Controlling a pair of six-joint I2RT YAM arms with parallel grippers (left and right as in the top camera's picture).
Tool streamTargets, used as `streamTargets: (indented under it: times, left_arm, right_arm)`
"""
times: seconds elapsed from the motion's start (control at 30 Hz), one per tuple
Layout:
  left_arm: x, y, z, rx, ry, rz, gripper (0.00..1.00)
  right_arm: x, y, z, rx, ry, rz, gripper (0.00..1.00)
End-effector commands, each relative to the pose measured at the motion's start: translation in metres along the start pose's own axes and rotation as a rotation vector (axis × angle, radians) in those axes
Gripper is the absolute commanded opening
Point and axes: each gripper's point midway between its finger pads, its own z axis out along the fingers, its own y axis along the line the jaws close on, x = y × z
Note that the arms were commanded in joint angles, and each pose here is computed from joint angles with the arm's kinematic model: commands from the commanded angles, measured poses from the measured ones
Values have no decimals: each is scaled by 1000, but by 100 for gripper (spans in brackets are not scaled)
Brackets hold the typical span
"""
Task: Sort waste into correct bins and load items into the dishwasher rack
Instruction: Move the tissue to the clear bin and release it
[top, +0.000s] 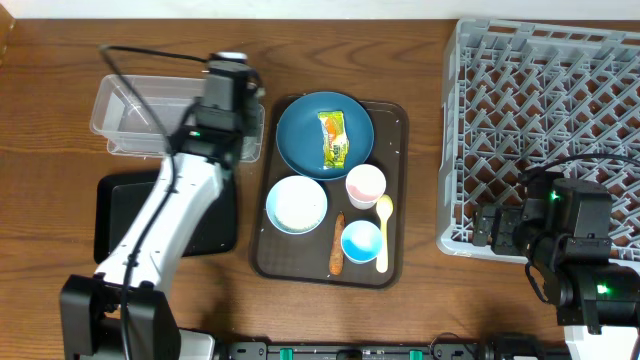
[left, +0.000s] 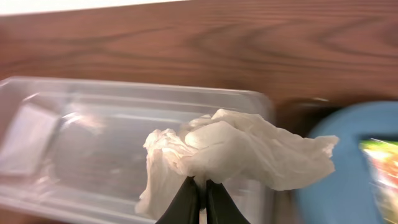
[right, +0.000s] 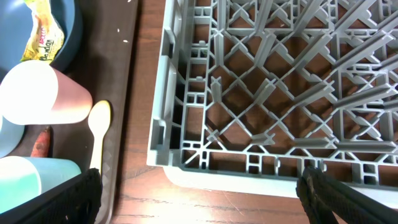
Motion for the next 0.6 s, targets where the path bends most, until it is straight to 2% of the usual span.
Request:
streamTargets:
  times: [0.0,0.23,0.37,0.57]
  left_arm:
    - [-9,39,3,-81,-10,-46,6]
    - [5,70,29,-41,48,-129,7]
    - [17,75,42,-37,89,-141,11]
    - [27,74,55,-39,121,-137,12]
  right_arm:
    - [-6,5,-5,-15,-18,-11,99]
    - [-6,5,-5,-15,-18,-11,99]
    - [-6,5,-5,-16,-18,-12,99]
    - [-6,5,-5,-15,-18,-12,99]
